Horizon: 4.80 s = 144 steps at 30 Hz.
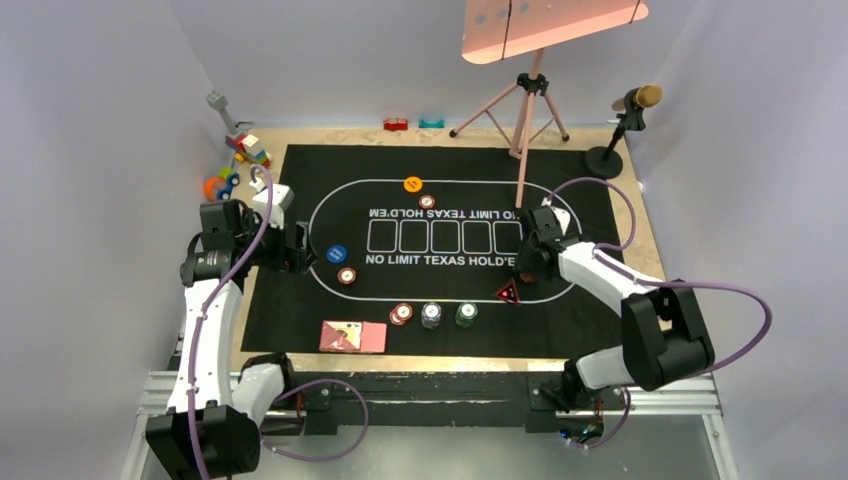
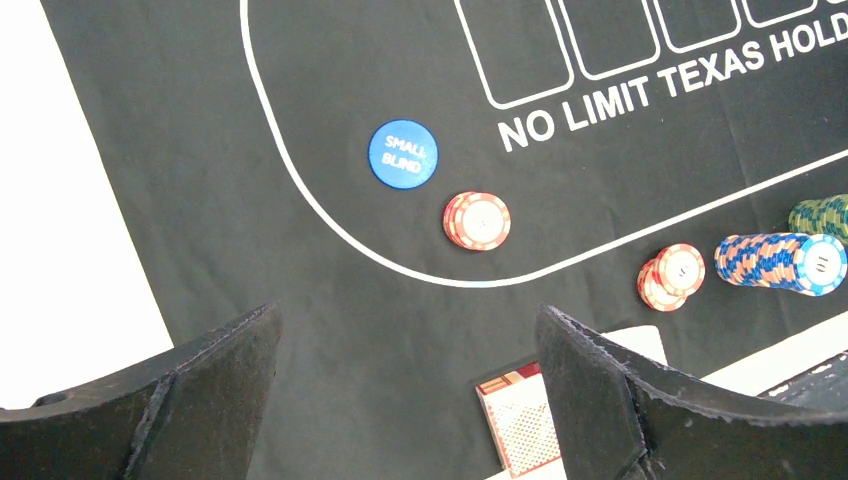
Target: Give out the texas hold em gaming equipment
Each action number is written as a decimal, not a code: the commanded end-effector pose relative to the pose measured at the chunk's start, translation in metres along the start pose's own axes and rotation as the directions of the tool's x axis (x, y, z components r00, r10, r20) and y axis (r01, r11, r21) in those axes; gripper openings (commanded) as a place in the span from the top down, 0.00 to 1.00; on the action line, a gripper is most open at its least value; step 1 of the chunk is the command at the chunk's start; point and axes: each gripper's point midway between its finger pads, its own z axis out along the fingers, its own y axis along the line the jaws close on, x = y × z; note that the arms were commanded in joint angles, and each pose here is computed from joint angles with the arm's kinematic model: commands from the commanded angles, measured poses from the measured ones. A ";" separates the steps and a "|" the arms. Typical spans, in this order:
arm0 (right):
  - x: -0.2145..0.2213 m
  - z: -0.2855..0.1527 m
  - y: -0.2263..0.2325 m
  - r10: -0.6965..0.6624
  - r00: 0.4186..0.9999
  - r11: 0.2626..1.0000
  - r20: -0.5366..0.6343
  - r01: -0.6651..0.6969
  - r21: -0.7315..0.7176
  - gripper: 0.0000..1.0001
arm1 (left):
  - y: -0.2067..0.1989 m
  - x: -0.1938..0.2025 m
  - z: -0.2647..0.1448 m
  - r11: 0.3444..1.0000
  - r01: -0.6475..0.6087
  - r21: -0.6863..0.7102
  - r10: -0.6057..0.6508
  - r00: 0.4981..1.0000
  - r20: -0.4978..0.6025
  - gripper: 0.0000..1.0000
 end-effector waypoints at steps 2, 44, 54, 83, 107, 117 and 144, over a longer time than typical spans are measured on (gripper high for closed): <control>-0.004 0.002 0.007 0.064 0.998 0.998 -0.001 -0.064 -0.009 0.76 | 0.000 -0.009 -0.002 0.999 -0.040 0.007 0.040 0.998 0.045 0.00; 0.059 -0.156 0.197 -0.497 0.837 0.634 0.229 0.530 -0.563 0.04 | 0.001 -0.009 -0.001 0.999 -0.037 0.004 0.037 0.998 0.041 0.00; 0.120 -0.143 0.219 -0.648 0.734 0.555 0.204 0.638 -0.534 0.02 | 0.000 -0.009 -0.002 0.999 -0.040 0.003 0.040 0.998 0.046 0.00; 0.143 -0.107 0.206 -0.692 0.703 0.584 0.161 0.677 -0.448 0.49 | 0.001 -0.010 -0.003 0.999 -0.042 0.000 0.042 0.998 0.050 0.00; 0.117 -0.136 0.216 -0.665 0.713 0.582 0.222 0.681 -0.445 1.00 | 0.000 -0.009 -0.003 0.999 -0.043 -0.001 0.043 0.998 0.051 0.00; 0.094 -0.147 0.252 -0.667 0.689 0.554 0.283 0.713 -0.430 1.00 | 0.000 -0.010 -0.004 0.999 -0.045 -0.004 0.045 0.997 0.057 0.00; 0.056 -0.045 0.414 -0.575 0.763 0.597 0.293 0.637 -0.488 1.00 | 0.000 -0.010 -0.005 0.999 -0.047 -0.004 0.047 0.997 0.067 0.00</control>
